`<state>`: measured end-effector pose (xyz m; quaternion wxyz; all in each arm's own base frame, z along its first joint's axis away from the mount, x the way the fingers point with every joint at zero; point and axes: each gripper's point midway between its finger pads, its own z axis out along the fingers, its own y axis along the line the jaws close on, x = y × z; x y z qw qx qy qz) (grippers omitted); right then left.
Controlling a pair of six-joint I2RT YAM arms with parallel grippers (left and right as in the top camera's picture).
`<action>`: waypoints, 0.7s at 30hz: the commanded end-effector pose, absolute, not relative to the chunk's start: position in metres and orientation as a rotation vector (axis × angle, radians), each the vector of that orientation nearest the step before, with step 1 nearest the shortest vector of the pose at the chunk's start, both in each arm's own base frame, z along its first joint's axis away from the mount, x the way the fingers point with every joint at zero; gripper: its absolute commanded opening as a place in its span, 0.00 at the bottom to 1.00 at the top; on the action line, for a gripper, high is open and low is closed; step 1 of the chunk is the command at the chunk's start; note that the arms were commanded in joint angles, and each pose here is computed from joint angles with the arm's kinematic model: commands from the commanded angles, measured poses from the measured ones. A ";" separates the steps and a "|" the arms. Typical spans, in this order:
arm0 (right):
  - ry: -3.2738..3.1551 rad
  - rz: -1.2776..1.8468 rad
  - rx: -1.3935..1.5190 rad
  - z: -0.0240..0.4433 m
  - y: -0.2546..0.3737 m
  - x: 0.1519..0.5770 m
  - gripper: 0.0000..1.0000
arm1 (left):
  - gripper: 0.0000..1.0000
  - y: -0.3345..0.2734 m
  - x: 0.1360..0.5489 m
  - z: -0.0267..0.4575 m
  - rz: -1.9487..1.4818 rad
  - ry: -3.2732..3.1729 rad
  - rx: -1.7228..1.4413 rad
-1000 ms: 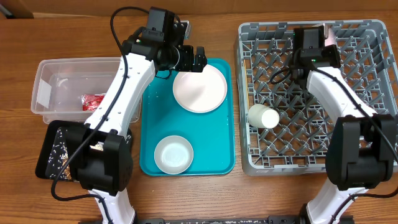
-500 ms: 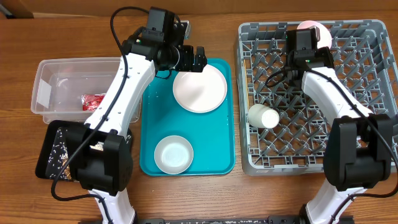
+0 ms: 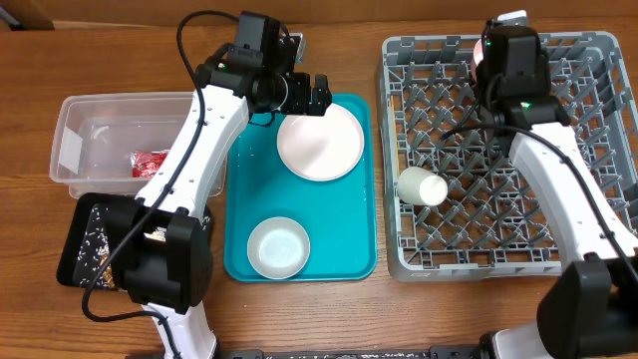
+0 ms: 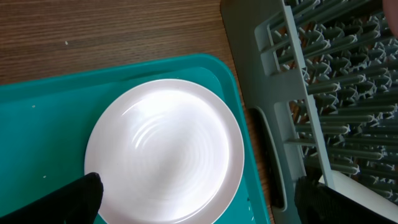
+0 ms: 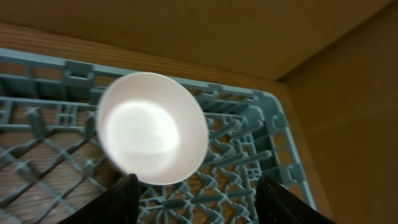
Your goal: Sort waste into correct bins and load items into the dishwasher
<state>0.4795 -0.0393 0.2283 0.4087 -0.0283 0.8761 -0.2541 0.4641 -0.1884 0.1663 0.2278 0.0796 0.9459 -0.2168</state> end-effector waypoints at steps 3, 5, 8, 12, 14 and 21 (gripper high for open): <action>2.211 -0.394 -0.144 0.224 -0.006 0.487 0.61 | 1.00 -0.192 0.467 0.185 -0.587 2.553 0.261; 2.212 -0.351 -0.165 0.223 0.001 0.488 0.55 | 1.00 -0.192 0.467 0.185 -0.588 2.553 0.261; 2.214 -0.330 -0.177 0.222 0.004 0.488 0.54 | 1.00 -0.192 0.467 0.185 -0.587 2.553 0.261; 2.212 -0.326 -0.176 0.220 0.004 0.490 0.55 | 1.00 -0.192 0.467 0.185 -0.588 2.553 0.262; 2.211 -0.327 -0.171 0.219 0.002 0.492 0.55 | 1.00 -0.192 0.467 0.185 -0.588 2.553 0.262; 2.292 -0.210 -0.195 0.175 0.000 0.505 0.48 | 1.00 -0.192 0.467 0.185 -0.587 2.553 0.261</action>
